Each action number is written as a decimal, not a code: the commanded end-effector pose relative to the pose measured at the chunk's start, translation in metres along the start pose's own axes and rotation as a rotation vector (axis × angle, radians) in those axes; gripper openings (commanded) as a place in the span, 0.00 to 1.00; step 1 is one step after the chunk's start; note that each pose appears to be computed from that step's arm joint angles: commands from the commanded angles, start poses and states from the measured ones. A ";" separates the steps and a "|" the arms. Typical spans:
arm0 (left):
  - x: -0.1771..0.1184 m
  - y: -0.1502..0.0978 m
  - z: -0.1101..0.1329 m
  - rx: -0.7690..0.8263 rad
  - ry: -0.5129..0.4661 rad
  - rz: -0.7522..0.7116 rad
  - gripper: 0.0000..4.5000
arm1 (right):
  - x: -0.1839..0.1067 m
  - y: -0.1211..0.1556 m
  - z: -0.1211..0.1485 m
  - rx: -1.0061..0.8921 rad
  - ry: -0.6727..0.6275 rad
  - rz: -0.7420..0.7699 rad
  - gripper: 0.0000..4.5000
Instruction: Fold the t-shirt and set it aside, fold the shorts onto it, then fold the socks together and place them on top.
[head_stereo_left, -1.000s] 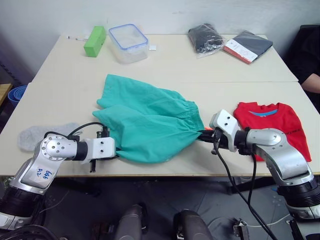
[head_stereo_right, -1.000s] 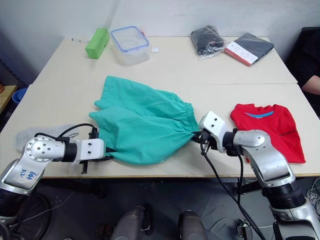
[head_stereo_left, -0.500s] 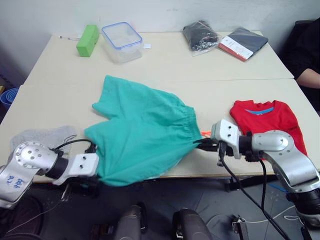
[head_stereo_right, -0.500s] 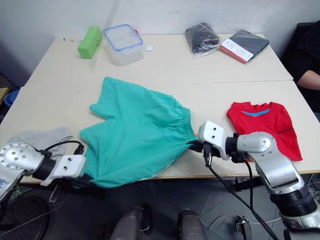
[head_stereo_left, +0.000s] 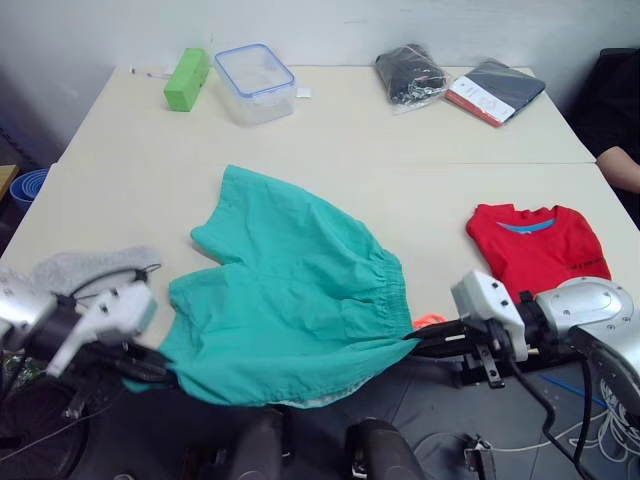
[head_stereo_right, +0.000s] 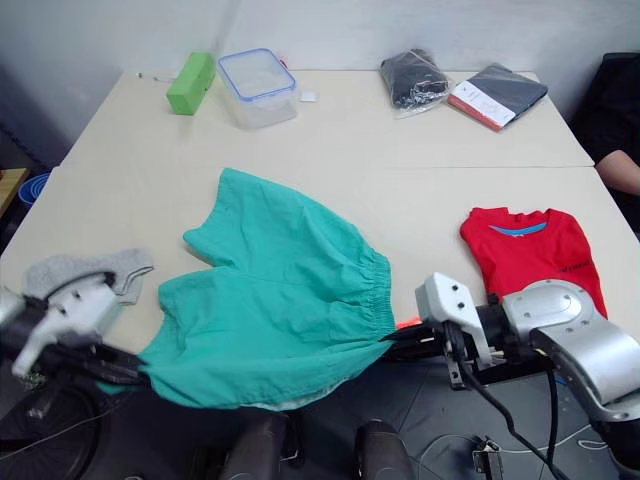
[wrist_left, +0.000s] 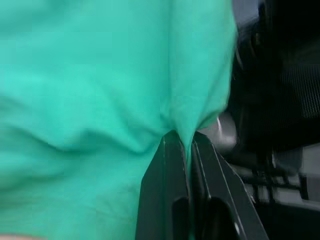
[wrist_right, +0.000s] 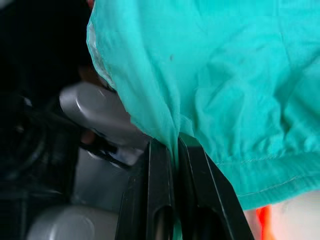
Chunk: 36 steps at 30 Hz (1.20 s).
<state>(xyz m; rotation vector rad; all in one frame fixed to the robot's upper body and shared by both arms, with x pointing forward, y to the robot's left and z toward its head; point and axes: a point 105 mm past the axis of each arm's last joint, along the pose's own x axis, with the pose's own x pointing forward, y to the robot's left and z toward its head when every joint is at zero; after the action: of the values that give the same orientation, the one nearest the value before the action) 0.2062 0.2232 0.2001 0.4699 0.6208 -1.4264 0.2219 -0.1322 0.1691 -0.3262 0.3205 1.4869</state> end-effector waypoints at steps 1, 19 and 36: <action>-0.024 0.019 0.034 -0.016 -0.166 0.011 0.00 | -0.007 -0.013 0.019 0.104 -0.118 -0.040 0.00; 0.006 0.235 0.104 0.101 -0.207 0.783 0.00 | -0.014 -0.127 -0.006 0.550 -0.257 -0.585 0.00; -0.022 0.250 0.115 0.093 -0.313 1.057 0.67 | -0.041 -0.133 0.018 0.304 -0.281 -0.781 0.66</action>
<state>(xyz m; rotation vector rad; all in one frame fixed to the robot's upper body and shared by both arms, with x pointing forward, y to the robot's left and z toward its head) 0.4668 0.1819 0.2448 0.5399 0.1243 -0.5628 0.3546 -0.1617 0.1834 0.0810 0.2478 0.7117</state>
